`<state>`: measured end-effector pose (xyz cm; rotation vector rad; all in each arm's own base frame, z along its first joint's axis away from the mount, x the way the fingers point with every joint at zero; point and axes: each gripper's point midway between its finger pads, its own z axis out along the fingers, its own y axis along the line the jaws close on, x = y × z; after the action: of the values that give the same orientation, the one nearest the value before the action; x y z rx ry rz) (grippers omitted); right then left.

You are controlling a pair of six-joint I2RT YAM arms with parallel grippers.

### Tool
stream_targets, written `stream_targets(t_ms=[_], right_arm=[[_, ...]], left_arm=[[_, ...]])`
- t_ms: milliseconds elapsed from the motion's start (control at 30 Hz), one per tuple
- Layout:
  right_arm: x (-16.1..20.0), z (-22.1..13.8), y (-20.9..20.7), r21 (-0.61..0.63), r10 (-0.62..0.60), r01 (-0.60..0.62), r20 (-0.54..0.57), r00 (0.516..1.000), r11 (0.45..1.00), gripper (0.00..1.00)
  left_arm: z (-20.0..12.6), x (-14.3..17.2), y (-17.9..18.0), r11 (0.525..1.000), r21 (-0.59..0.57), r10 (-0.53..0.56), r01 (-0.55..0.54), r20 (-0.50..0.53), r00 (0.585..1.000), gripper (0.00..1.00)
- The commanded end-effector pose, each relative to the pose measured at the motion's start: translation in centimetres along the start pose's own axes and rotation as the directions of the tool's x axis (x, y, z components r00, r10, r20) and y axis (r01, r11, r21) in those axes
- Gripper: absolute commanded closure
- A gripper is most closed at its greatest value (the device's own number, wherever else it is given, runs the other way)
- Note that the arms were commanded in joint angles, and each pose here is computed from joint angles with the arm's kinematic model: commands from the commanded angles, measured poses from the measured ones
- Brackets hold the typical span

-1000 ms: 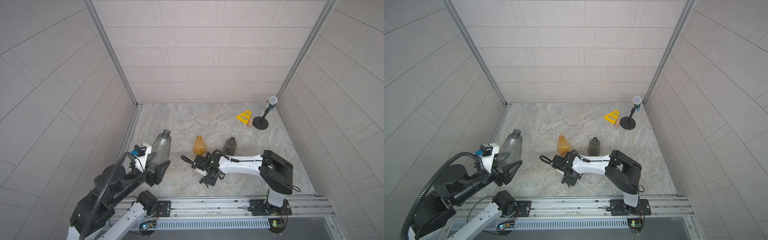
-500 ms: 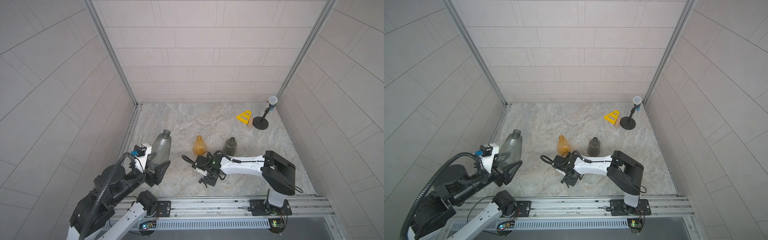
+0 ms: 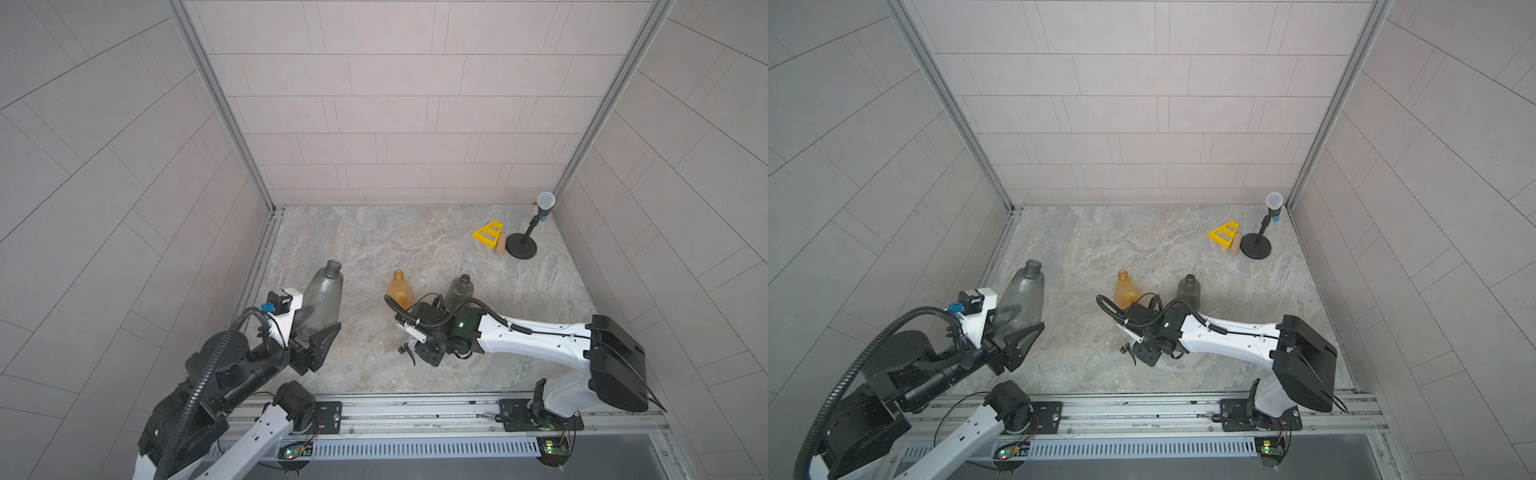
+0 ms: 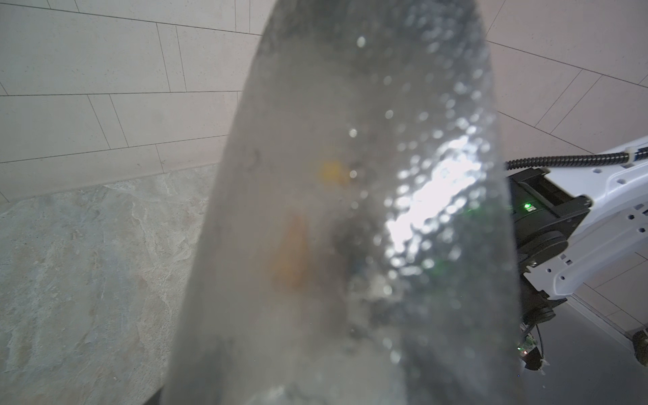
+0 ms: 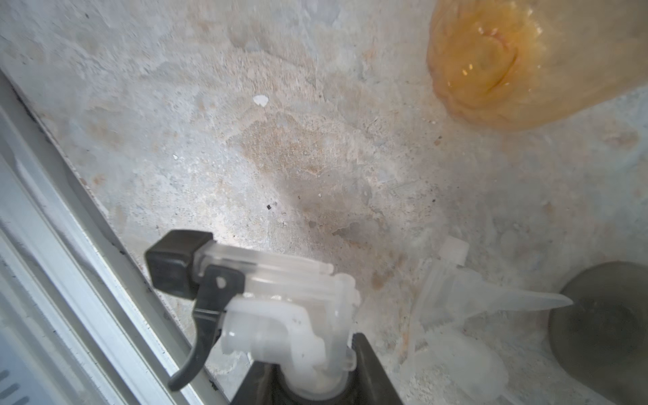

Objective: Attach spray nozzles to spray bottles
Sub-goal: Pick up the spray nozzle from the center of the board.

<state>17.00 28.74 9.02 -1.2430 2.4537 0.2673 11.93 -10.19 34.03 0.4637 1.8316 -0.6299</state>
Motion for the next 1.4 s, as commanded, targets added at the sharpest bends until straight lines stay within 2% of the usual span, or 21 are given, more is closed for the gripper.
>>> stream_targets(t_ms=[0,167,433,767,833,933,1100,1367], right_arm=[[0.2,-1.7,-0.6,0.001,0.057,-0.058,0.055,0.997,0.998,0.73],[-0.3,-5.0,-1.5,-0.007,0.122,-0.122,0.171,0.978,0.992,0.73],[-2.2,-11.4,-2.6,-0.037,0.173,-0.171,0.362,0.916,0.985,0.73],[-4.6,-18.7,-4.7,-0.029,0.196,-0.216,0.554,0.809,0.976,0.73],[-5.3,-20.5,-5.0,-0.031,0.194,-0.22,0.603,0.774,0.975,0.73],[-7.1,-24.3,-5.2,-0.044,0.184,-0.215,0.697,0.693,0.976,0.73],[-10.1,-31.0,-4.5,-0.103,0.172,-0.158,0.829,0.532,0.982,0.73],[-13.3,-39.1,-2.8,-0.184,0.185,-0.031,0.939,0.289,0.983,0.73]], left_arm=[[-0.1,-0.8,-0.6,0.999,0.032,0.009,-0.01,0.042,0.999,1.0],[0.3,-0.9,-0.9,0.999,0.052,0.009,-0.012,0.054,0.999,1.0],[1.3,-0.7,-1.6,0.995,0.103,-0.007,0.001,0.062,0.998,1.0],[2.5,-0.5,-2.3,0.986,0.161,-0.048,0.036,0.07,0.996,1.0],[2.7,-0.3,-2.7,0.982,0.184,-0.054,0.04,0.068,0.996,1.0],[3.1,-0.2,-3.7,0.968,0.25,-0.055,0.038,0.061,0.997,1.0],[3.6,-0.4,-5.8,0.928,0.372,-0.051,0.026,0.057,0.997,1.0],[3.9,0.1,-8.2,0.852,0.522,-0.064,0.031,0.046,0.997,1.0]])
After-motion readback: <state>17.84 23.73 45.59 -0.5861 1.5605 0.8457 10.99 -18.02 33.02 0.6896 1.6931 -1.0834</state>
